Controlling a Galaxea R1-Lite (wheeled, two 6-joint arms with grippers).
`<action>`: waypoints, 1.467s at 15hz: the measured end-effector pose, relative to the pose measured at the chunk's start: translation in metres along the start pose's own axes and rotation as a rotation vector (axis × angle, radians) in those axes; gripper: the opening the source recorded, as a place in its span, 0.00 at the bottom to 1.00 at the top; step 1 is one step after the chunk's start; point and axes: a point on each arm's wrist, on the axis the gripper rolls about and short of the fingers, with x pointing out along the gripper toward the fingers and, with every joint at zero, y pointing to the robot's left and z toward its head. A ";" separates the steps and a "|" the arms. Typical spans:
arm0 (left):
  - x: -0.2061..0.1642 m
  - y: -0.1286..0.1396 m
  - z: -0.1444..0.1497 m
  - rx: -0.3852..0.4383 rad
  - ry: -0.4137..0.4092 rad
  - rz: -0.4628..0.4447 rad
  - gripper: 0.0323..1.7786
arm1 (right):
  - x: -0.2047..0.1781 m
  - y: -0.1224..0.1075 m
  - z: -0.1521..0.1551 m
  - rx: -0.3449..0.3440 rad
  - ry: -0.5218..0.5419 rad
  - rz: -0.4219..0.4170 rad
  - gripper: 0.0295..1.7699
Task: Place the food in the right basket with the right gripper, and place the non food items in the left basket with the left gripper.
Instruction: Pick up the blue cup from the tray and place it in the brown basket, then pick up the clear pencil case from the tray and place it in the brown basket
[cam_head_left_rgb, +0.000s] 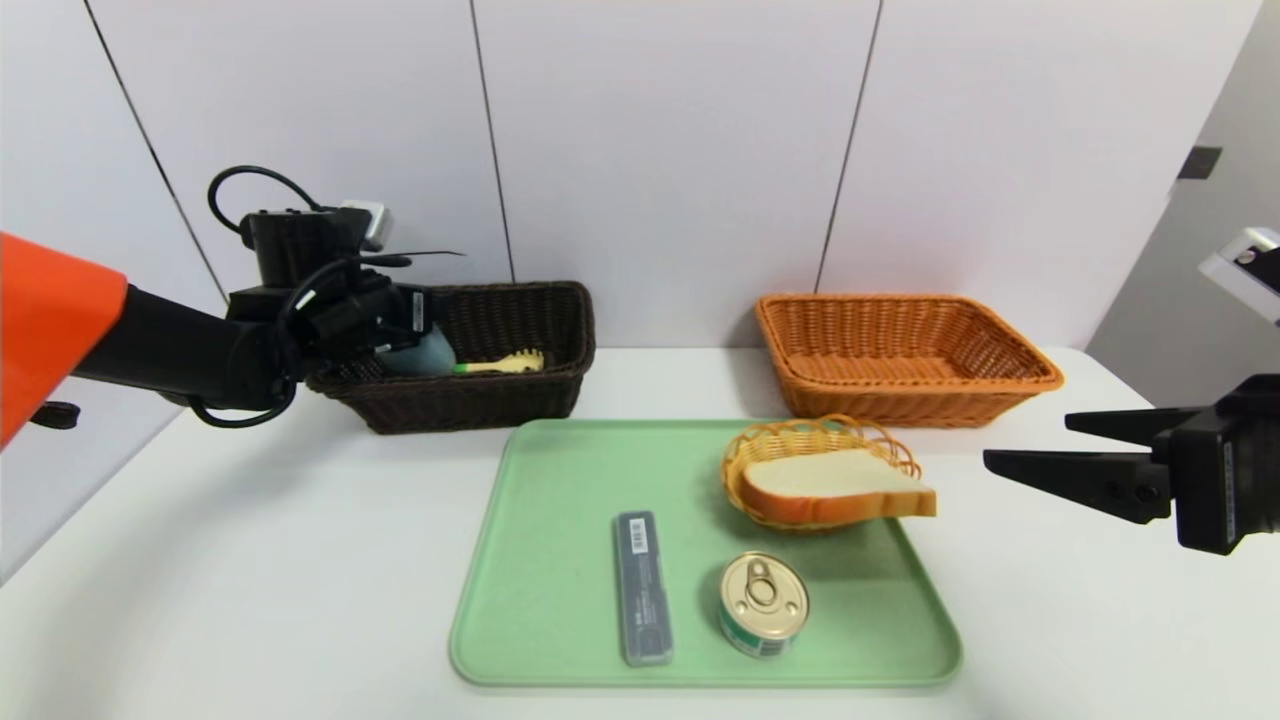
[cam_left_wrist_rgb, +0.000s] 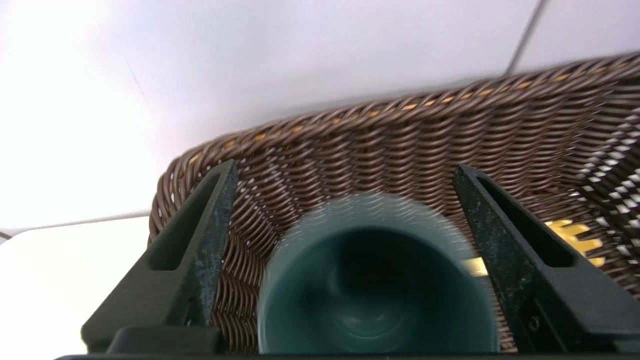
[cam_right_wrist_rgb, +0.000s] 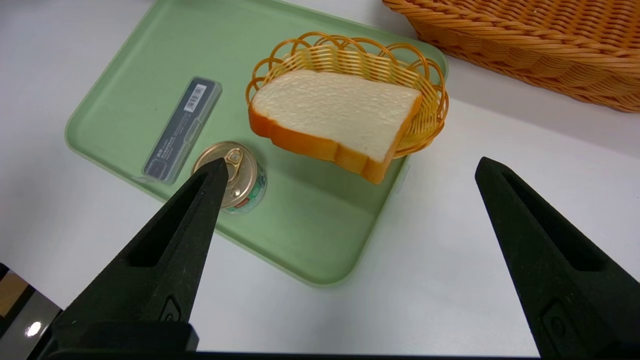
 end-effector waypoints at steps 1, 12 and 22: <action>-0.004 0.000 0.005 0.001 -0.013 0.001 0.87 | 0.000 0.000 0.000 0.001 0.001 0.001 0.97; -0.097 -0.008 0.091 0.009 -0.121 -0.033 0.94 | -0.006 0.002 0.001 -0.002 -0.021 0.006 0.97; -0.189 -0.117 0.077 0.017 0.162 -0.296 0.95 | -0.006 0.002 0.000 0.007 -0.018 0.006 0.97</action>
